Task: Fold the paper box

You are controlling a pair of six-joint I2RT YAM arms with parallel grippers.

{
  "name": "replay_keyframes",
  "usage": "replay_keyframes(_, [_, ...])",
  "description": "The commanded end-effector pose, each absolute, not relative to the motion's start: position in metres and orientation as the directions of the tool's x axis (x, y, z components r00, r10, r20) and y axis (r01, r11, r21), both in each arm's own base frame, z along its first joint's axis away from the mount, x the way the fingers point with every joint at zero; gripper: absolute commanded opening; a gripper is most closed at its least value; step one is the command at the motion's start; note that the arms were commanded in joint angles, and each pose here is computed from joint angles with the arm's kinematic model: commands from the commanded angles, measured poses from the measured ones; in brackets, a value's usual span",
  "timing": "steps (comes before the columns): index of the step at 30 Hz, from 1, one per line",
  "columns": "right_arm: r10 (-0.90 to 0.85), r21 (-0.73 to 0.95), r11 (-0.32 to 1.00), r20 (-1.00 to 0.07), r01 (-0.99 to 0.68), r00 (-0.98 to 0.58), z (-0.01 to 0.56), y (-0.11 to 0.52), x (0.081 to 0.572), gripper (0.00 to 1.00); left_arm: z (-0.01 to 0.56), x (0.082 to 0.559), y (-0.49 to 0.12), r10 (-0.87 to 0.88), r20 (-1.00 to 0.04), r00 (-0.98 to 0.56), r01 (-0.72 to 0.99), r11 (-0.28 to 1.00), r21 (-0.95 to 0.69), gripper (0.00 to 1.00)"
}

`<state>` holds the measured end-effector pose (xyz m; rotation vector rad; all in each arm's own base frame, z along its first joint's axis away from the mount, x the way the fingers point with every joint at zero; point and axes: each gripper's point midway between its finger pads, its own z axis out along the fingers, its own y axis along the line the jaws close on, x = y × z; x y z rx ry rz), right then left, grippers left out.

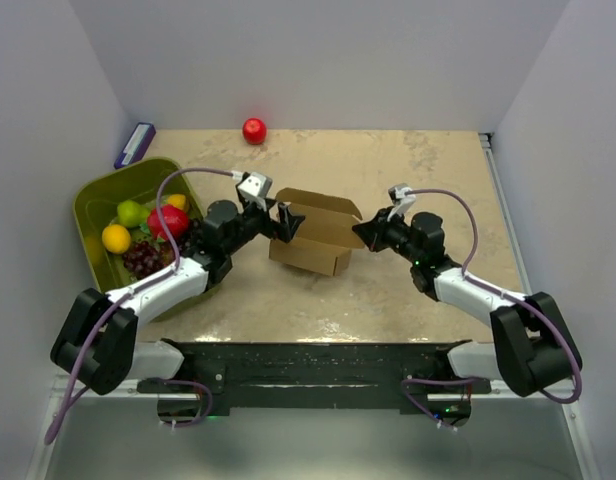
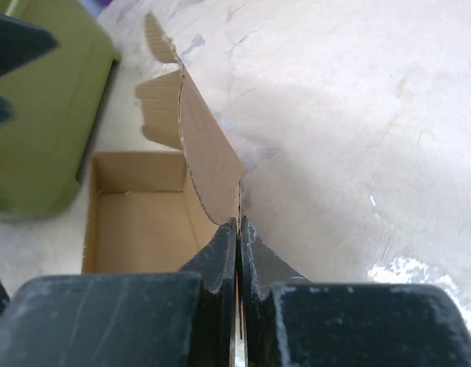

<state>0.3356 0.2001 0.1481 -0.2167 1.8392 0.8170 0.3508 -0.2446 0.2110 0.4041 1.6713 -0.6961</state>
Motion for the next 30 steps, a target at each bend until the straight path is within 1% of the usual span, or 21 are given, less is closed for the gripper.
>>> replay_keyframes(1, [0.065,0.22,0.663,-0.969,-0.715,-0.238,0.176,0.219,0.333,0.0,0.181,0.349,-0.224,-0.131,-0.959,-0.253,0.539,0.804,-0.252,1.0])
replay_keyframes(5, [0.04,0.191,0.654,-0.975,-0.732,-0.218,0.178,0.219,0.33,0.0,0.16,0.35,-0.202,-0.169,-0.952,-0.256,0.431,0.862,-0.269,1.0])
replay_keyframes(12, [0.029,0.18,0.659,-0.976,-0.73,-0.214,0.179,0.216,0.326,0.0,0.145,0.347,-0.197,-0.178,-0.936,-0.303,0.396,0.87,-0.293,0.98])
replay_keyframes(15, [0.029,0.177,0.662,-0.977,-0.729,-0.211,0.18,0.215,0.327,0.0,0.14,0.345,-0.198,-0.174,-0.932,-0.316,0.401,0.866,-0.298,0.95])
replay_keyframes(18, [0.028,0.178,0.664,-0.976,-0.726,-0.214,0.179,0.215,0.328,0.0,0.133,0.344,-0.202,-0.163,-0.928,-0.334,0.412,0.86,-0.299,0.8])
replay_keyframes(19, [0.027,0.177,0.664,-0.977,-0.727,-0.213,0.179,0.215,0.328,0.0,0.13,0.344,-0.203,-0.157,-0.925,-0.346,0.415,0.859,-0.301,0.69])
replay_keyframes(21, [0.026,0.17,0.678,-0.978,-0.715,-0.209,0.179,0.215,0.329,0.0,0.129,0.344,-0.207,-0.153,-0.921,-0.359,0.429,0.849,-0.308,0.6])
replay_keyframes(22, [0.02,0.158,0.685,-0.98,-0.712,-0.198,0.179,0.215,0.329,0.0,0.127,0.343,-0.211,-0.151,-0.917,-0.369,0.441,0.84,-0.316,0.5])
replay_keyframes(24, [0.005,0.131,0.708,-0.984,-0.694,-0.18,0.18,0.218,0.329,0.0,0.124,0.343,-0.215,-0.155,-0.909,-0.386,0.445,0.832,-0.331,0.39])
replay_keyframes(25, [0.003,0.117,0.714,-0.986,-0.69,-0.164,0.182,0.218,0.327,0.0,0.123,0.343,-0.217,-0.155,-0.906,-0.395,0.45,0.827,-0.337,0.28])
replay_keyframes(26, [0.009,0.112,0.722,-0.988,-0.683,-0.153,0.185,0.218,0.327,0.0,0.123,0.342,-0.219,-0.159,-0.902,-0.401,0.452,0.823,-0.345,0.23])
replay_keyframes(27, [0.018,0.105,0.739,-0.991,-0.665,-0.136,0.188,0.217,0.329,0.0,0.124,0.343,-0.221,-0.158,-0.903,-0.4,0.455,0.821,-0.346,0.15])
replay_keyframes(30, [0.008,0.077,0.79,-0.993,-0.608,-0.115,0.19,0.213,0.334,0.0,0.132,0.346,-0.226,-0.15,-0.912,-0.382,0.459,0.826,-0.328,0.07])
